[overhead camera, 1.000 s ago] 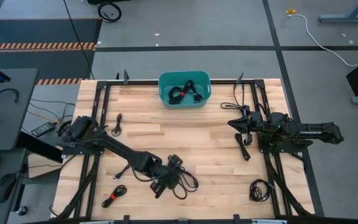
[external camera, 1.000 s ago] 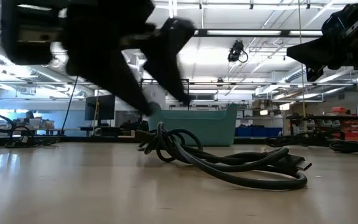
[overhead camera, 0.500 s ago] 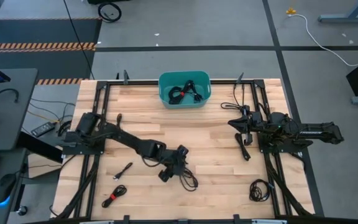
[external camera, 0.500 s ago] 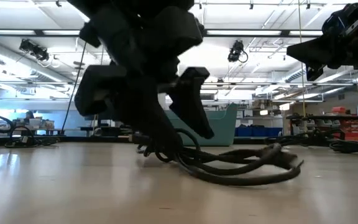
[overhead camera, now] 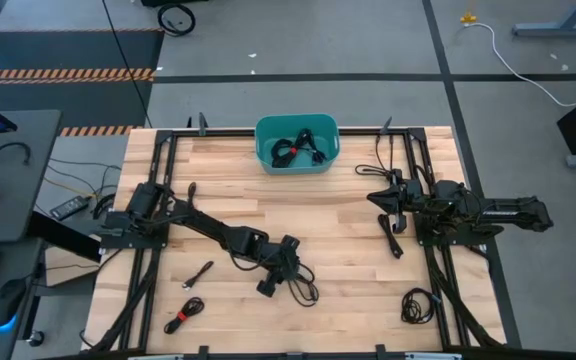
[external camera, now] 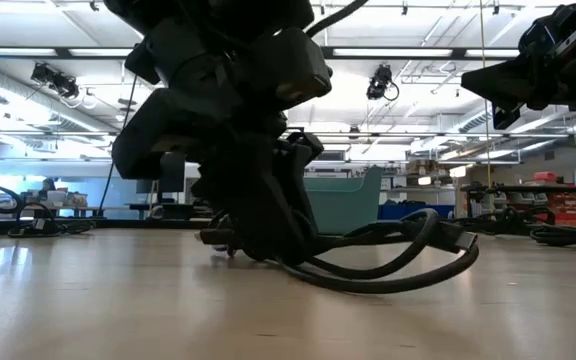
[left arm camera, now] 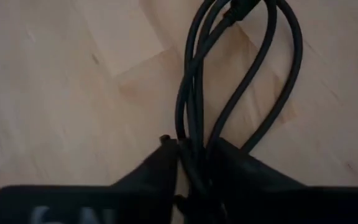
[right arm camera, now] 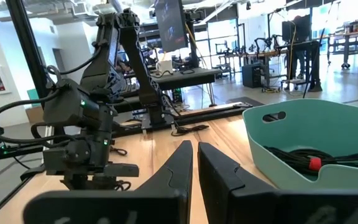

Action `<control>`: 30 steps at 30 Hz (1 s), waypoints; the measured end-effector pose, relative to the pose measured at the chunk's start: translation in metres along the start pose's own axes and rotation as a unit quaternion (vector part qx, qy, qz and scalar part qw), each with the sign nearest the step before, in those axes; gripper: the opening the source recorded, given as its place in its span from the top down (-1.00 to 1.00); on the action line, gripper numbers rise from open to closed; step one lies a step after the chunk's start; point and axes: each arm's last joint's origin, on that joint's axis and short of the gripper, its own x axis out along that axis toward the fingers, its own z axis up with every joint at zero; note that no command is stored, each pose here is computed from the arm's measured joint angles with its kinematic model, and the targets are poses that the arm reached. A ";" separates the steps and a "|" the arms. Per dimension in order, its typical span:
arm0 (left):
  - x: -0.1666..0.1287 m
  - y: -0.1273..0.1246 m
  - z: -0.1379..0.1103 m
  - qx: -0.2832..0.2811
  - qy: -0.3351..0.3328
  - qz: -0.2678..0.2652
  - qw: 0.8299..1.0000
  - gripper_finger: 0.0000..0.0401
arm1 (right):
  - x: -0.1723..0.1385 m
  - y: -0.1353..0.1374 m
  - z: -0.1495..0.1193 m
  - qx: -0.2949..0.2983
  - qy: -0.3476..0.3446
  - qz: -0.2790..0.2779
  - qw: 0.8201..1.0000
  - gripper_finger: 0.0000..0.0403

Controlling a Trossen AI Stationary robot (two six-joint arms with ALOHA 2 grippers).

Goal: Pick and place USB-C Cables
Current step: Put the black charger cable into the blue bin

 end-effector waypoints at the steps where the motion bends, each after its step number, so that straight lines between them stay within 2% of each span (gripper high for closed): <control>1: 0.000 0.000 0.000 -0.004 0.001 0.000 1.000 0.61 | 0.000 0.000 0.000 0.000 0.000 0.000 1.000 0.85; 5: -0.001 0.000 0.001 -0.051 0.002 -0.001 0.999 0.89 | 0.000 0.000 0.000 0.000 0.000 0.000 1.000 0.85; 9: -0.005 0.005 0.007 -0.154 0.000 0.005 0.988 0.89 | 0.000 0.000 0.000 0.000 0.000 0.000 1.000 0.85; 11: -0.017 0.013 0.015 -0.201 -0.022 0.021 0.979 0.89 | 0.000 0.000 0.000 0.000 0.000 0.000 1.000 0.85; 14: -0.048 0.032 0.031 -0.262 -0.080 0.072 0.959 0.89 | 0.000 0.000 0.000 0.000 0.000 0.000 1.000 0.85; 17: -0.077 0.055 0.034 -0.312 -0.112 0.155 0.931 0.89 | 0.000 0.000 0.000 0.000 -0.001 0.000 1.000 0.85; 19: -0.099 0.072 0.036 -0.347 -0.151 0.214 0.901 0.89 | 0.000 0.000 0.000 0.000 0.000 0.000 1.000 0.85; 23: -0.131 0.109 0.035 -0.415 -0.225 0.337 0.815 0.89 | 0.000 0.000 0.000 0.000 -0.001 0.000 1.000 0.85; 28: -0.137 0.163 0.012 -0.508 -0.288 0.391 0.712 0.84 | 0.000 0.000 0.000 0.000 -0.001 0.000 1.000 0.85; 30: -0.134 0.184 0.001 -0.525 -0.305 0.406 0.683 0.85 | 0.000 0.000 0.001 0.000 -0.004 0.000 1.000 0.85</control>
